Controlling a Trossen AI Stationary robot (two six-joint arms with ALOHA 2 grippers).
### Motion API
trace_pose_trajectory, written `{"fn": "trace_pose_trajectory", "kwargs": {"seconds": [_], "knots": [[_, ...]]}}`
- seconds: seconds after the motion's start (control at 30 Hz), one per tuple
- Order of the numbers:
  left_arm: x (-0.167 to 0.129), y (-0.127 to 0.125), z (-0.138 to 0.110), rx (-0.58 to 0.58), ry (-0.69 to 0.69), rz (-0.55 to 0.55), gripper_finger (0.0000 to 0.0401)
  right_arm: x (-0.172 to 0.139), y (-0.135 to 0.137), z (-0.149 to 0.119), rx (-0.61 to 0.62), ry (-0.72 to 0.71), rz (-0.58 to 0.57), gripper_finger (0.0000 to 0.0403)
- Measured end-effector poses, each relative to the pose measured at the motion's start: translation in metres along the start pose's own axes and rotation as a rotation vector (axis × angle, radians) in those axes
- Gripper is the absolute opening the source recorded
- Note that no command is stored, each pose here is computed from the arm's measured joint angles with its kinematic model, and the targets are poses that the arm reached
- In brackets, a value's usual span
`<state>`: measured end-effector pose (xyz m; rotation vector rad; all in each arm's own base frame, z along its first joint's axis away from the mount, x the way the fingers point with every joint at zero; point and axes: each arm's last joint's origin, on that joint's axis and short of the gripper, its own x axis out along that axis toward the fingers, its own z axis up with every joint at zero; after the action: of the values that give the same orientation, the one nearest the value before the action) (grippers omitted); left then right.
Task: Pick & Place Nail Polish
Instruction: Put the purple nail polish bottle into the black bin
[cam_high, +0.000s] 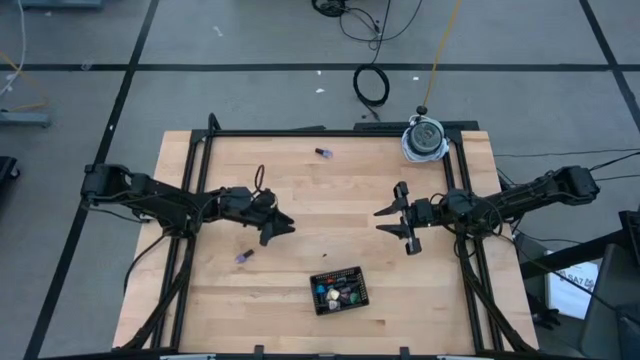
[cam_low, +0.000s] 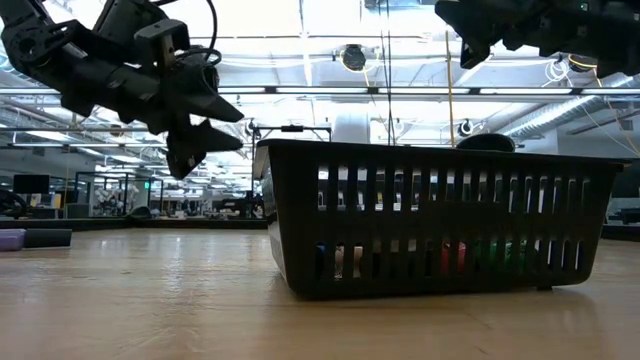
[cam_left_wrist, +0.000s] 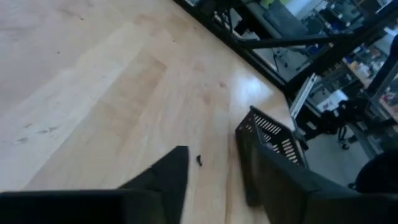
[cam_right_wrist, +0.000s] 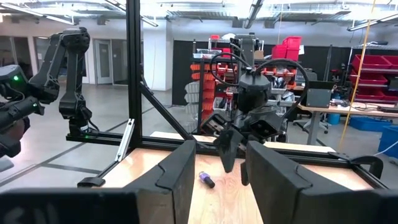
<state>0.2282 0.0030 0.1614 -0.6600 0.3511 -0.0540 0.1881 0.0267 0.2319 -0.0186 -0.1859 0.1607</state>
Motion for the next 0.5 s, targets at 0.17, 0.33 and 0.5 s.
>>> {"fn": "trace_pose_trajectory", "kwargs": {"seconds": [0.17, 0.33, 0.5], "knots": [[0.000, 0.001, -0.005, 0.051, 0.078, -0.033, 0.0235, 0.000, 0.000, 0.000, -0.006, 0.000, 0.000, 0.0131], [0.002, -0.012, -0.008, -0.019, 0.322, -0.024, 0.0239, 0.000, 0.000, 0.000, -0.006, 0.000, 0.000, 0.0131], [0.001, -0.051, -0.002, 0.058, 0.649, 0.207, 0.0216, 0.000, 0.000, -0.001, -0.008, 0.007, 0.000, 0.0131]]}}
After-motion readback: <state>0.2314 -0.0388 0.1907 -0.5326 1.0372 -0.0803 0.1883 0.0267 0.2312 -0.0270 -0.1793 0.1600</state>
